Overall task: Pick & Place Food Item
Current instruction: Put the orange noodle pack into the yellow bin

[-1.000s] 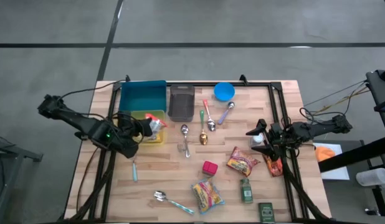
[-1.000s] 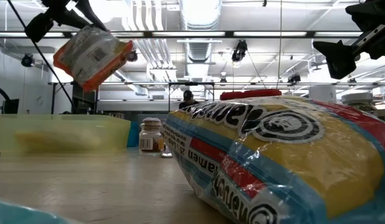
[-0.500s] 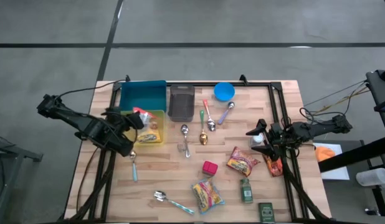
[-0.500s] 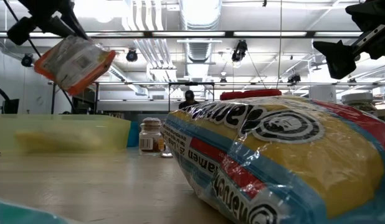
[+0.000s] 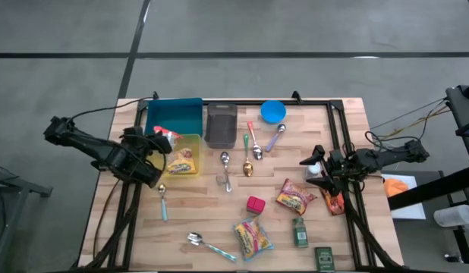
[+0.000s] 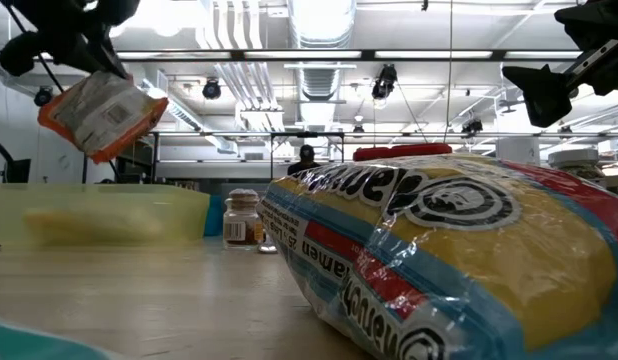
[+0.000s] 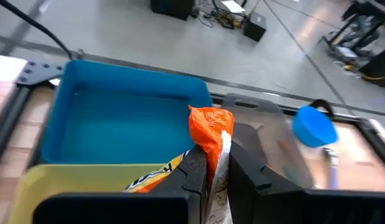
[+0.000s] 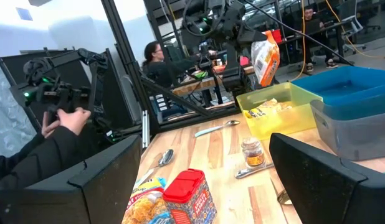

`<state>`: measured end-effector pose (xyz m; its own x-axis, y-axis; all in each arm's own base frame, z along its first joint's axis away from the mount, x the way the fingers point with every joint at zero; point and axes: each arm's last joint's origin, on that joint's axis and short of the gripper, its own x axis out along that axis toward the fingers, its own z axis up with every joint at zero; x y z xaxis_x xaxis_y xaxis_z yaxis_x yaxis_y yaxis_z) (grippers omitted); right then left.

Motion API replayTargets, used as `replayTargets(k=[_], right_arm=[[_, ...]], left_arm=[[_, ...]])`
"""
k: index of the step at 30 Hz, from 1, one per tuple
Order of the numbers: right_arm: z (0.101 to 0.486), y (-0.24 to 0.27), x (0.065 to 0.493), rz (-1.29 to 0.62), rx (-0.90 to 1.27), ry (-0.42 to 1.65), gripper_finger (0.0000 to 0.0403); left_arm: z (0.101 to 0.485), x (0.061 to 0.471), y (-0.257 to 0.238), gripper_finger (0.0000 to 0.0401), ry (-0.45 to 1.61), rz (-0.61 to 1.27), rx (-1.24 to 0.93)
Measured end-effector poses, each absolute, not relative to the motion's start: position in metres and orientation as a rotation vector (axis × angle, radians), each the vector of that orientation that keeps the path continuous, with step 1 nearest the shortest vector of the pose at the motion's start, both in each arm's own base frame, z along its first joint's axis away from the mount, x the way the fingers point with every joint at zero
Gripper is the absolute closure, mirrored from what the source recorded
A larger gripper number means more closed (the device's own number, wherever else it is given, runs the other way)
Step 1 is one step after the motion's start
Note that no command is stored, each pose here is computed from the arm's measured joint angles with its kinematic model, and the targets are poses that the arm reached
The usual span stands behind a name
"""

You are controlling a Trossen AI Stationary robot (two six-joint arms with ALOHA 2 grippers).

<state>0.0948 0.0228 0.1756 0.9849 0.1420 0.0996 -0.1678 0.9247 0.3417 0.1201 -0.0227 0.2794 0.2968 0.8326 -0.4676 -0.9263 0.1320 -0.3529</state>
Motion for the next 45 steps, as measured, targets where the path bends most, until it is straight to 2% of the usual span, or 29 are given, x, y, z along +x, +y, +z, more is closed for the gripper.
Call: replayTargets(k=[13,29,33,40,45], right_arm=[[0.176,0.023,0.095,0.159,0.357,-0.073,0.0052],[0.176,0.023,0.095,0.159,0.357,-0.074,0.0052],[0.176,0.023,0.095,0.159,0.357,-0.074,0.0052],[0.176,0.023,0.095,0.159,0.357,-0.074,0.0052],[0.176,0.023,0.095,0.16,0.357,-0.074,0.0052]], left_arm=[[0.218,0.104,-0.013,0.0364,0.162,1.439,-0.656],[0.214,0.107,-0.014,0.0358,0.166,1.415,-0.658],[0.214,0.108,-0.014,0.0325,0.163,1.413,-0.664],[0.214,0.11,-0.015,0.0226,0.171,1.393,-0.66],[0.214,0.113,-0.016,0.0175,0.155,1.377,-0.675]])
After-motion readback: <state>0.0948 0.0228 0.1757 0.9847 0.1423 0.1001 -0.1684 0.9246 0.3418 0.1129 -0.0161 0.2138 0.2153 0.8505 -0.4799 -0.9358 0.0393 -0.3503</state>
